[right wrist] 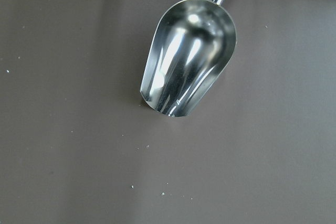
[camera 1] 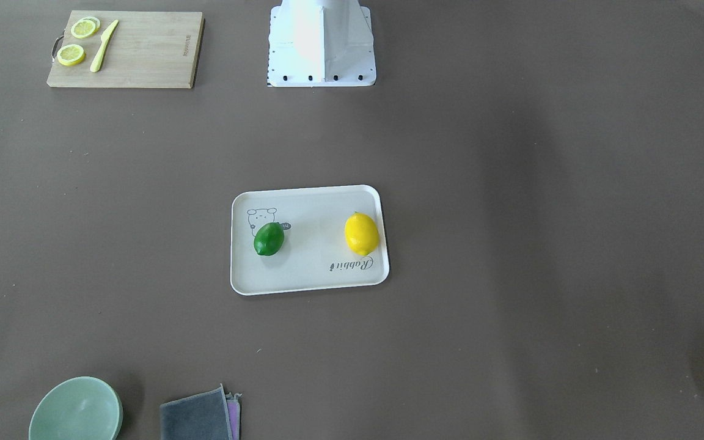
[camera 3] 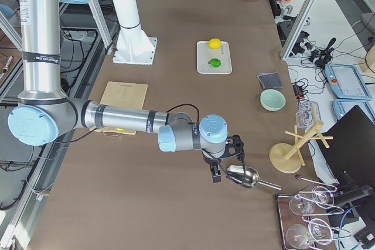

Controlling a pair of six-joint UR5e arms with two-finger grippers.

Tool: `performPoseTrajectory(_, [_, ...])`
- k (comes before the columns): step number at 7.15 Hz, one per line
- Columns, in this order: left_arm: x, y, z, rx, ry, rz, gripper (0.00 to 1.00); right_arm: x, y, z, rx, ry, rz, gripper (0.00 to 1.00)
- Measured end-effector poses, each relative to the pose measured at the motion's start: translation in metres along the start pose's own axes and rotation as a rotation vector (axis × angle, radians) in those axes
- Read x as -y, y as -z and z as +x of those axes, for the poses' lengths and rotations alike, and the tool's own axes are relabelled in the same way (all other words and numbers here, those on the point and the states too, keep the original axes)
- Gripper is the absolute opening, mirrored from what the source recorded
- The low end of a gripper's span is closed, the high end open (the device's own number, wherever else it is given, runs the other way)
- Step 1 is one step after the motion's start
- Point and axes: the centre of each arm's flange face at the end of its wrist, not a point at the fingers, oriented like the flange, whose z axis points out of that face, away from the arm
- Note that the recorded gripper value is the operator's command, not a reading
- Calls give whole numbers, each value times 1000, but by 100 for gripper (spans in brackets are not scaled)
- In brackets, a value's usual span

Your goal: Place all lemons on tray

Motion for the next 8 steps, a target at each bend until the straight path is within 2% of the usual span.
performPoseTrajectory(3, [-3, 0, -18, 4, 39, -3, 98, 13, 4, -15, 9, -40, 5, 100])
performPoseTrajectory(8, [-15, 2, -37, 10, 68, 4, 98, 14, 11, -23, 11, -32, 16, 100])
